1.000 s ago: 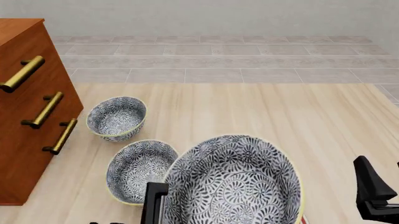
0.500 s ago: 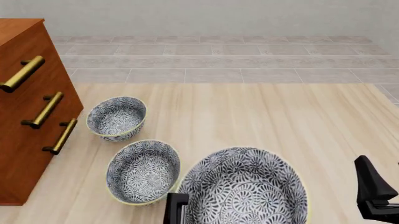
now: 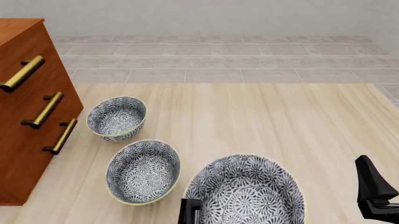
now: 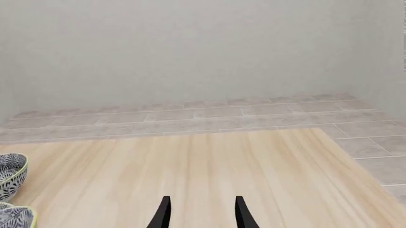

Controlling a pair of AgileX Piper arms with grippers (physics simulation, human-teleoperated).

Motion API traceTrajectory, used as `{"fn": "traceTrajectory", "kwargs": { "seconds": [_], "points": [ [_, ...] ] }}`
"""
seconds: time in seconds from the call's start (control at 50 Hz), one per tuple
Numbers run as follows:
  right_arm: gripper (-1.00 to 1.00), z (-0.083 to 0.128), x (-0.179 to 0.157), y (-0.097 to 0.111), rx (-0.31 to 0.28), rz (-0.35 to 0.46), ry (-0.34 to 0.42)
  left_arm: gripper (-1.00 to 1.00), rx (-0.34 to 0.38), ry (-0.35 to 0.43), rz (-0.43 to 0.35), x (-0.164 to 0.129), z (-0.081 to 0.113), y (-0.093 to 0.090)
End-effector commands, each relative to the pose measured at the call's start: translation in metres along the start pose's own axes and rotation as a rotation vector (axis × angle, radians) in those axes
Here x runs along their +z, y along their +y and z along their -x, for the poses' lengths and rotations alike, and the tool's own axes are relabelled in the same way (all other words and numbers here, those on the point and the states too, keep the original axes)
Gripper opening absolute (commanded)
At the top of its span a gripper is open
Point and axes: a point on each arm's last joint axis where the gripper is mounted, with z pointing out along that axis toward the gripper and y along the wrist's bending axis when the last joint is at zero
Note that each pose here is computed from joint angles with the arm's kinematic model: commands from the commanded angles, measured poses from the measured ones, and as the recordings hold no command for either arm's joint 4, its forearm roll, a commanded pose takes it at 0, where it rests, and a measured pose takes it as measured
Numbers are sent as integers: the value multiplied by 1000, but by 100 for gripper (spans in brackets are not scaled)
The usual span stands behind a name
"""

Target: Put the bowl at the front on the plate.

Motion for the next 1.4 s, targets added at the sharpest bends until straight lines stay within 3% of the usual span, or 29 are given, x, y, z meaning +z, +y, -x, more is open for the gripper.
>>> {"fn": "traceTrajectory", "kwargs": {
  "seconds": [0.02, 0.58, 1.4],
  "points": [
    [100, 0, 0, 0, -2, 2, 0, -100, 32, 8, 3, 9, -7, -1],
    [100, 0, 0, 1, -8, 9, 2, -100, 52, 64, -49, 42, -31, -19],
    [100, 0, 0, 0, 1, 1, -2, -100, 9, 72, -25, 56, -44, -18]
  ]
}}
